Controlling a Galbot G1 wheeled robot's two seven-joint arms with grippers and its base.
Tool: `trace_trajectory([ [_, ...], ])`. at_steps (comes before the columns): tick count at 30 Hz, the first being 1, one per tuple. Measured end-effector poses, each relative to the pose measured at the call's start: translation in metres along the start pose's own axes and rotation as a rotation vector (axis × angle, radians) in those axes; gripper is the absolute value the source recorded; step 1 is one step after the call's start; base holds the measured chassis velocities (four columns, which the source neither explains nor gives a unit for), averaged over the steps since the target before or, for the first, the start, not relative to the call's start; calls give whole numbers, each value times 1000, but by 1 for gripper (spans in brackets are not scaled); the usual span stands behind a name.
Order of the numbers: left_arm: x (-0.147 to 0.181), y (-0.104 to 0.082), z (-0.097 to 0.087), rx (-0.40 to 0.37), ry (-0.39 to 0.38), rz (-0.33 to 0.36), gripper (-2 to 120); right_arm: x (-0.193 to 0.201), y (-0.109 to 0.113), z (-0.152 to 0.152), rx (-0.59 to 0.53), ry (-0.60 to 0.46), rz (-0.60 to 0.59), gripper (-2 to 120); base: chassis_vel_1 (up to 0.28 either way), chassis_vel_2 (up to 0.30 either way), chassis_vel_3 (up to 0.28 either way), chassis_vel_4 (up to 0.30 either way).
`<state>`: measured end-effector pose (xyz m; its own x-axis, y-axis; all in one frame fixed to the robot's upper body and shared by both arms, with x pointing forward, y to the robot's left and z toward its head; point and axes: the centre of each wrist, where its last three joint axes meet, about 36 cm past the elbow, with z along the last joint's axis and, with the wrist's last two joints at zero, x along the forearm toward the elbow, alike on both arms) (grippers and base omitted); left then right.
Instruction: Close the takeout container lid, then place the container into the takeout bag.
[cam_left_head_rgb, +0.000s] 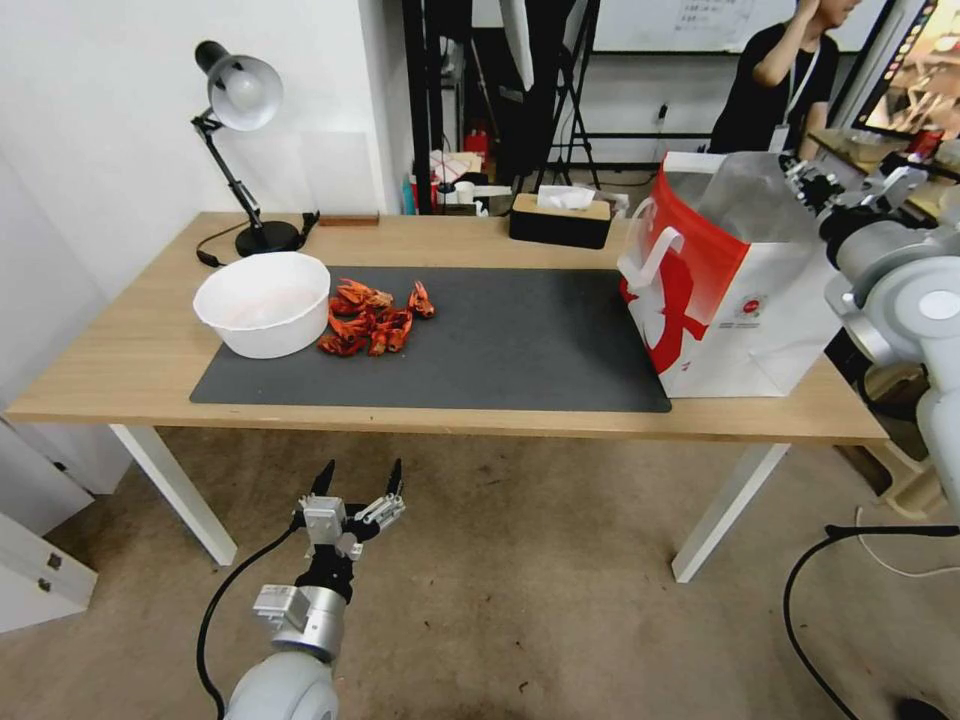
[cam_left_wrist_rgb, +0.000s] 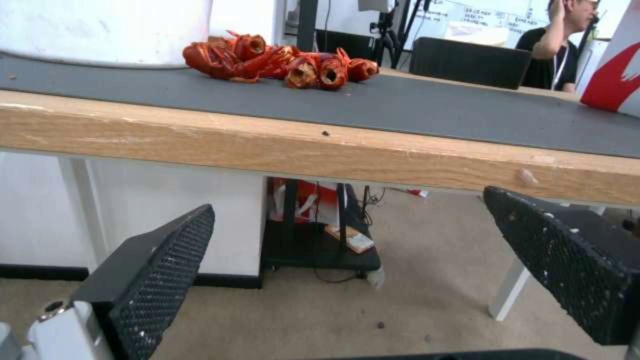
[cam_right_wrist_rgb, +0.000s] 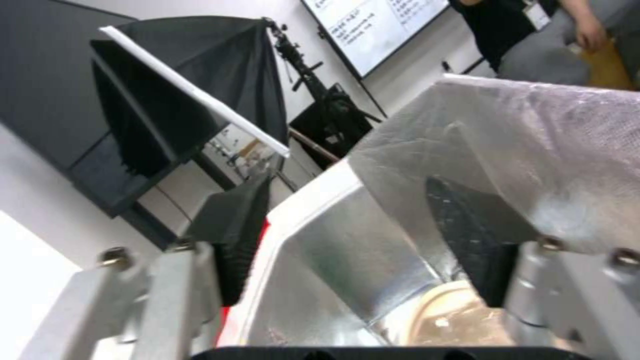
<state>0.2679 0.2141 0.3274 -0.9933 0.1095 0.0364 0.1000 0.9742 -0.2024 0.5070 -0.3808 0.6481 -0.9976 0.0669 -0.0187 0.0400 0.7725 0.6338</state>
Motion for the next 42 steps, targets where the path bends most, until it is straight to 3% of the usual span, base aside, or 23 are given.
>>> trace_trajectory([
  [6,1,0,-3,3,-2,-4,100,17,15,4,13,4,-112,88,0,0,0,0],
  [10,1,0,-3,12,-6,-2,100,37,25,17,44,26,-219,99,0,0,0,0],
  [13,1,2,-1,6,-16,0,100,48,25,27,80,38,-288,100,0,0,0,0],
  [14,1,5,0,-5,-31,8,100,59,21,38,148,35,-361,100,0,0,0,0],
  [15,1,5,0,-5,-31,8,100,59,21,38,148,35,-361,100,0,0,0,0],
  [18,2,8,0,-14,-47,19,100,77,8,62,323,-18,-472,100,0,0,0,0],
  [19,2,8,0,-14,-47,19,100,77,8,62,323,-18,-472,100,0,0,0,0],
  [22,3,11,-1,-22,-67,31,100,96,-3,80,464,-78,-541,100,0,0,0,0],
  [25,3,12,-1,-25,-64,31,100,100,-6,83,487,-89,-551,100,0,0,0,0],
  [30,6,13,-2,-49,-60,49,100,123,-33,106,555,-124,-556,100,0,0,0,0],
  [32,6,16,0,-58,-74,49,100,136,-56,122,550,-110,-523,100,0,0,0,0],
  [42,7,21,6,-54,-113,32,100,178,-113,171,527,-94,-378,100,0,0,0,0],
])
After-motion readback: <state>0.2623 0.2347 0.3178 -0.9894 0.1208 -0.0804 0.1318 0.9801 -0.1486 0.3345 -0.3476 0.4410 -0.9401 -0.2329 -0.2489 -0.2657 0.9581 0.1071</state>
